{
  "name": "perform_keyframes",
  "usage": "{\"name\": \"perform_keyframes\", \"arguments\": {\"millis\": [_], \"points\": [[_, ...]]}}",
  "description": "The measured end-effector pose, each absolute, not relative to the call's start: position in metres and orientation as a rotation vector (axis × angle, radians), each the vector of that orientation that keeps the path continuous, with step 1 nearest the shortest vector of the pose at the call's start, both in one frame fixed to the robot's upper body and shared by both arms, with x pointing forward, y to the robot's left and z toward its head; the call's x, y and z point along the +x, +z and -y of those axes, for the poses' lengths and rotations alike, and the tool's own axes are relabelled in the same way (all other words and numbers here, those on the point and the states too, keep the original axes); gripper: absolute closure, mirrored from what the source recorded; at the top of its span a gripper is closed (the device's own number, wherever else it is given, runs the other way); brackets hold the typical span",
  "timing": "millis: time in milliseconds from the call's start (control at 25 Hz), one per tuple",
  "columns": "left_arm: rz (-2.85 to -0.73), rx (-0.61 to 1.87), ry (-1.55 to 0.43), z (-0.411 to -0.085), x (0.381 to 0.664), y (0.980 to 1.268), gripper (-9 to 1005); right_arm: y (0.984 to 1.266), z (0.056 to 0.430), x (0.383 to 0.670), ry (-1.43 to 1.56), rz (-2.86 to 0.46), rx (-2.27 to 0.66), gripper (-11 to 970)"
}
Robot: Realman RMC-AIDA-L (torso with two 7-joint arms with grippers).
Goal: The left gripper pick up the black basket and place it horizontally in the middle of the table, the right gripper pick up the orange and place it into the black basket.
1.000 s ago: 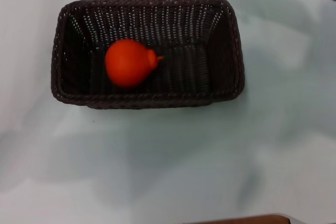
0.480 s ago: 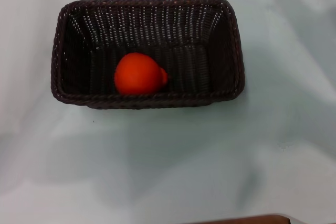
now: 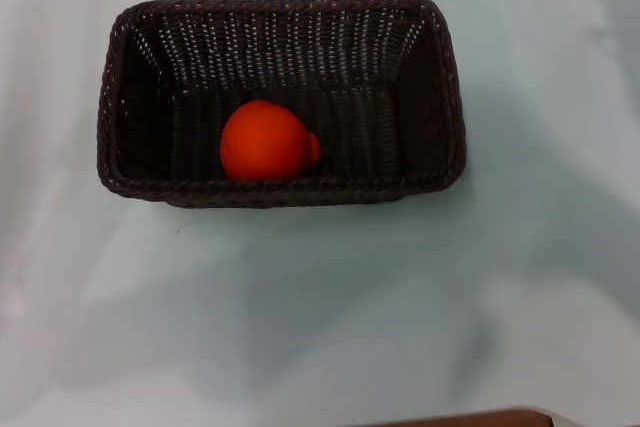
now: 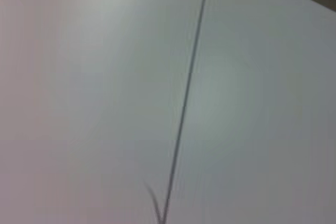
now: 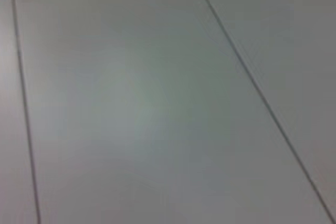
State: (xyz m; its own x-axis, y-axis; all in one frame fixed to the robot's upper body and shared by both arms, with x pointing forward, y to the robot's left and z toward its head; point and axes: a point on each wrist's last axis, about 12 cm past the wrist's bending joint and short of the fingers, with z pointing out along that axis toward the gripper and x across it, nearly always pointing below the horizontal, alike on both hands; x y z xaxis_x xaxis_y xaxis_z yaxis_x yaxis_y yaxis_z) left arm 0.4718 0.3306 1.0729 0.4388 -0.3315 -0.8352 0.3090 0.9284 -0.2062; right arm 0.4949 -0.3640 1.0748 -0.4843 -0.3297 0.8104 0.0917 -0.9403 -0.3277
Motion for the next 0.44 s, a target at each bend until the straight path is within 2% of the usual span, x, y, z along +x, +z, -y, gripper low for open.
{"name": "perform_keyframes", "arguments": {"millis": [440], "points": [[-1.026, -0.058, -0.307, -0.342, 0.461, 1.071, 337, 1.07, 0.367, 0.497, -2.471, -0.421, -1.488, 43]]}}
